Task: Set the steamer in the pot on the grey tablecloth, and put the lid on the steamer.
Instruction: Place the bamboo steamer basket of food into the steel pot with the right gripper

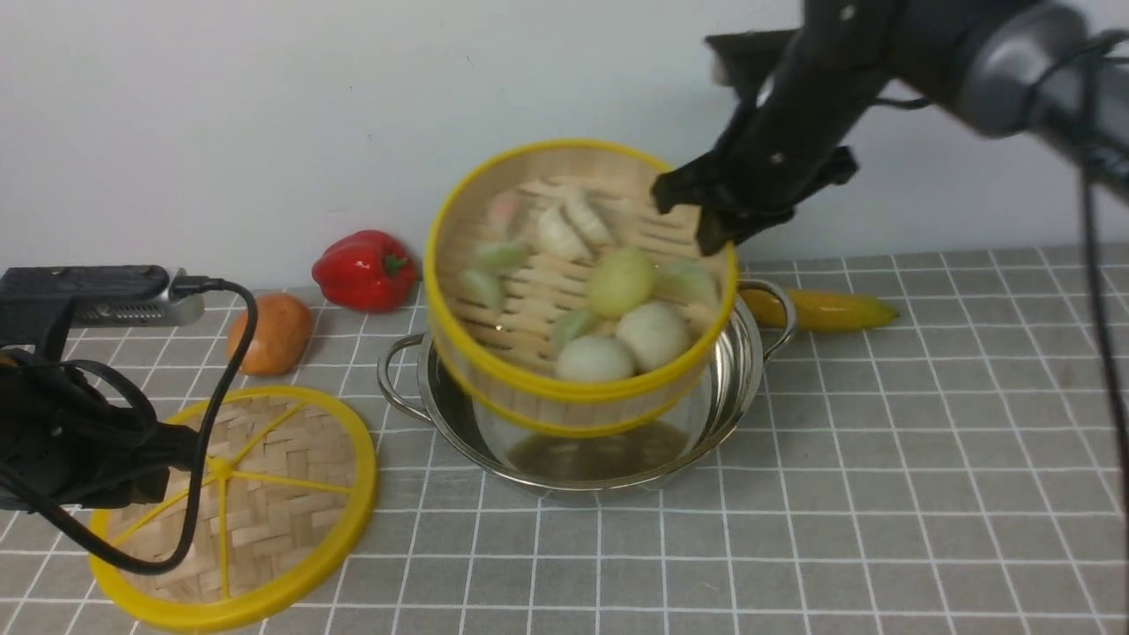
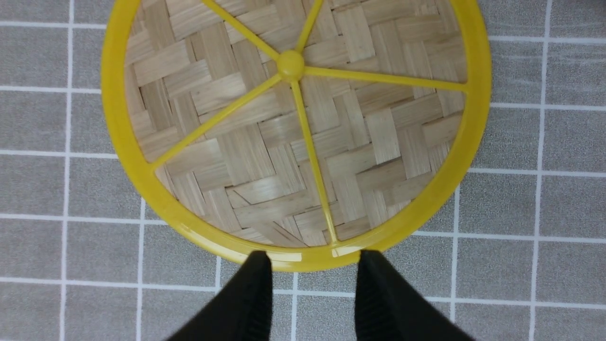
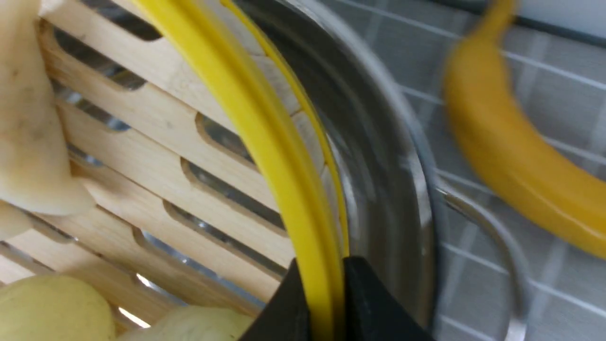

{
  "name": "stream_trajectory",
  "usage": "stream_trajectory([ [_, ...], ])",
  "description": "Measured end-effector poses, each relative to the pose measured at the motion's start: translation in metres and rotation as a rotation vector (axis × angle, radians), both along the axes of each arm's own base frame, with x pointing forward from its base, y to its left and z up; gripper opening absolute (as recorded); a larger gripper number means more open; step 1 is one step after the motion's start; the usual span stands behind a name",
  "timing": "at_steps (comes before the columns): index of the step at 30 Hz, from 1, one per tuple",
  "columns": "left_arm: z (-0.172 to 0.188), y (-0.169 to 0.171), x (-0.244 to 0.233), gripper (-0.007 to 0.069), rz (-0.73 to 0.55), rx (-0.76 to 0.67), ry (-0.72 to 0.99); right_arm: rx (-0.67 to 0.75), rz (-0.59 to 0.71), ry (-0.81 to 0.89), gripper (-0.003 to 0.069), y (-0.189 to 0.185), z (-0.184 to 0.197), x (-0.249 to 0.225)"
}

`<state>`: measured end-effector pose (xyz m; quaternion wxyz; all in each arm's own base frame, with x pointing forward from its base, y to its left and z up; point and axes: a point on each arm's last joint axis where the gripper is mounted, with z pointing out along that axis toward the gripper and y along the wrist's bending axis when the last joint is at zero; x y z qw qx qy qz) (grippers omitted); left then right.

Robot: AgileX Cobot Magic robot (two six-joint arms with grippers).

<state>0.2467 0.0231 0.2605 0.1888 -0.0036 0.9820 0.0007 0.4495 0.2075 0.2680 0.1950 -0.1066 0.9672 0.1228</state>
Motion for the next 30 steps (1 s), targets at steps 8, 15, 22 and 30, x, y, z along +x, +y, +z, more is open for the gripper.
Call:
stream_trajectory([
  [8, 0.000, 0.000, 0.000, 0.0243, 0.000, 0.000, 0.000, -0.072, -0.002, 0.061, 0.0074, 0.006, -0.044, 0.011],
  [15, 0.000, 0.000, 0.000, 0.0243, 0.000, 0.000, -0.001, -0.133, -0.007, 0.078, 0.0074, 0.003, -0.069, 0.018],
  [22, 0.000, 0.000, 0.000, 0.0243, 0.000, 0.000, -0.001, -0.132, -0.008, 0.078, 0.0074, 0.004, -0.070, 0.019],
  [30, 0.000, 0.000, 0.001, 0.0243, 0.000, 0.001, -0.007, -0.118, -0.012, 0.079, 0.0151, 0.005, -0.070, 0.019],
])
